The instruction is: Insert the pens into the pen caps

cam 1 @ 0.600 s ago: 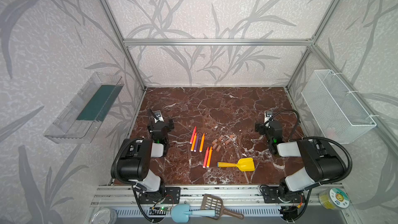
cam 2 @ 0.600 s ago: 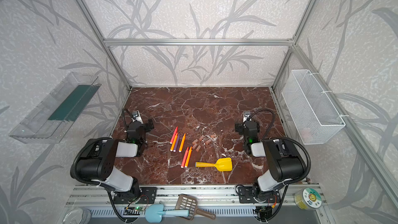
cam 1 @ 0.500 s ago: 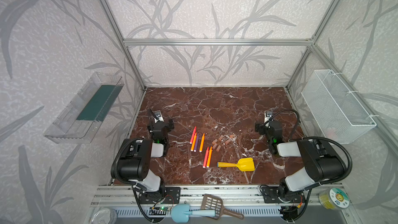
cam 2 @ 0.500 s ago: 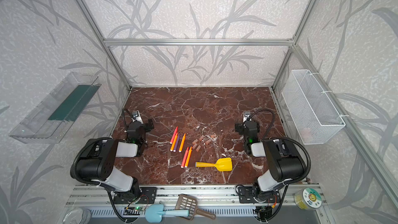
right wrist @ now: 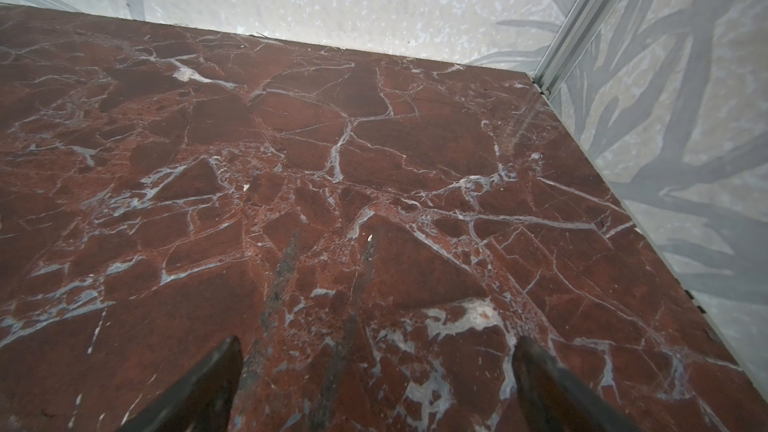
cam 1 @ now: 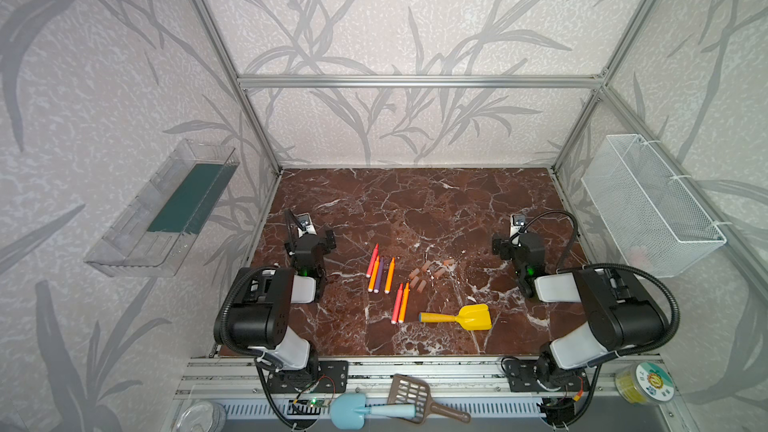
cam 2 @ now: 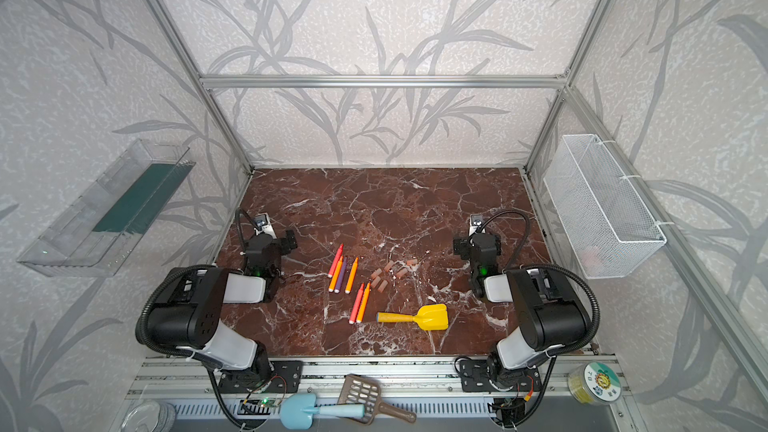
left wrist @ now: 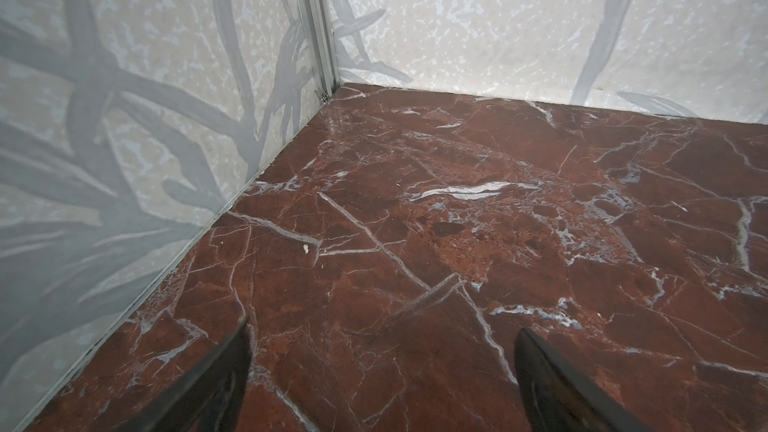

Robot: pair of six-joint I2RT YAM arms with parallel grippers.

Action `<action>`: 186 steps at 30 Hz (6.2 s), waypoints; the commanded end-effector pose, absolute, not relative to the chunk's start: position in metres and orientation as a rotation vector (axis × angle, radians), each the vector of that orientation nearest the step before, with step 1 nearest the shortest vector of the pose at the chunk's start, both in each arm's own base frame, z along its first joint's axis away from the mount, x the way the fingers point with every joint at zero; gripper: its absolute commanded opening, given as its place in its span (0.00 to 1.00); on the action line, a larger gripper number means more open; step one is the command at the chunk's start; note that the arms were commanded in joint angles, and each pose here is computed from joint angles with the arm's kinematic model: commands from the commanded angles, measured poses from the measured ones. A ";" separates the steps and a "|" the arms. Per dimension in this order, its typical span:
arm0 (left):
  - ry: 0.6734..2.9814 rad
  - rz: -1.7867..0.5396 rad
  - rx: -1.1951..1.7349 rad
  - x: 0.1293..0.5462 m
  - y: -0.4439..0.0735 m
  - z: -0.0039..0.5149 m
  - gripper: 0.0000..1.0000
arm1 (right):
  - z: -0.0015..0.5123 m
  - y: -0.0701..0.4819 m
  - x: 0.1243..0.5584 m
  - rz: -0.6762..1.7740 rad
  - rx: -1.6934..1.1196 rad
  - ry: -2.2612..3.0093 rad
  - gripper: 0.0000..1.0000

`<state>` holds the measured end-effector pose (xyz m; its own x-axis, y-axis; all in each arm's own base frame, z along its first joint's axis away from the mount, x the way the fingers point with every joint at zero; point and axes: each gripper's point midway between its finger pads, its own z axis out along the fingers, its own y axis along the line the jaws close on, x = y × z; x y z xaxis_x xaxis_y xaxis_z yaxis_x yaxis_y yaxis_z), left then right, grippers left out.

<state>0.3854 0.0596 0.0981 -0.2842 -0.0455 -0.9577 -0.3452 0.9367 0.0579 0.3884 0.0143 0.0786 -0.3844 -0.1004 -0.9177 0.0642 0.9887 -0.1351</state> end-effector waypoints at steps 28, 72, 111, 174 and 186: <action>1.740 -0.094 -0.402 0.337 0.018 0.185 0.99 | 0.155 -0.005 0.349 -0.161 0.375 1.941 0.99; 2.497 -0.333 -0.121 0.285 -0.116 0.076 0.53 | 0.127 -0.016 0.315 -0.002 0.629 1.971 0.67; 2.705 -0.103 -0.140 0.307 -0.112 0.007 0.27 | 0.126 -0.008 0.320 0.021 0.588 2.017 0.63; 1.900 -0.487 0.163 0.342 -0.155 0.281 0.00 | 0.145 0.146 0.373 0.632 0.520 2.217 0.36; 1.758 -0.521 0.455 0.344 -0.190 0.206 0.00 | 0.122 0.218 0.321 0.605 0.410 2.180 0.42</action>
<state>0.3358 -0.1776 0.1609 -0.4469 0.0573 -0.8928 0.4723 0.8626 -0.1811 0.3167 0.2283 0.1292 -0.6581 0.4052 -0.6347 0.0141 0.8494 0.5276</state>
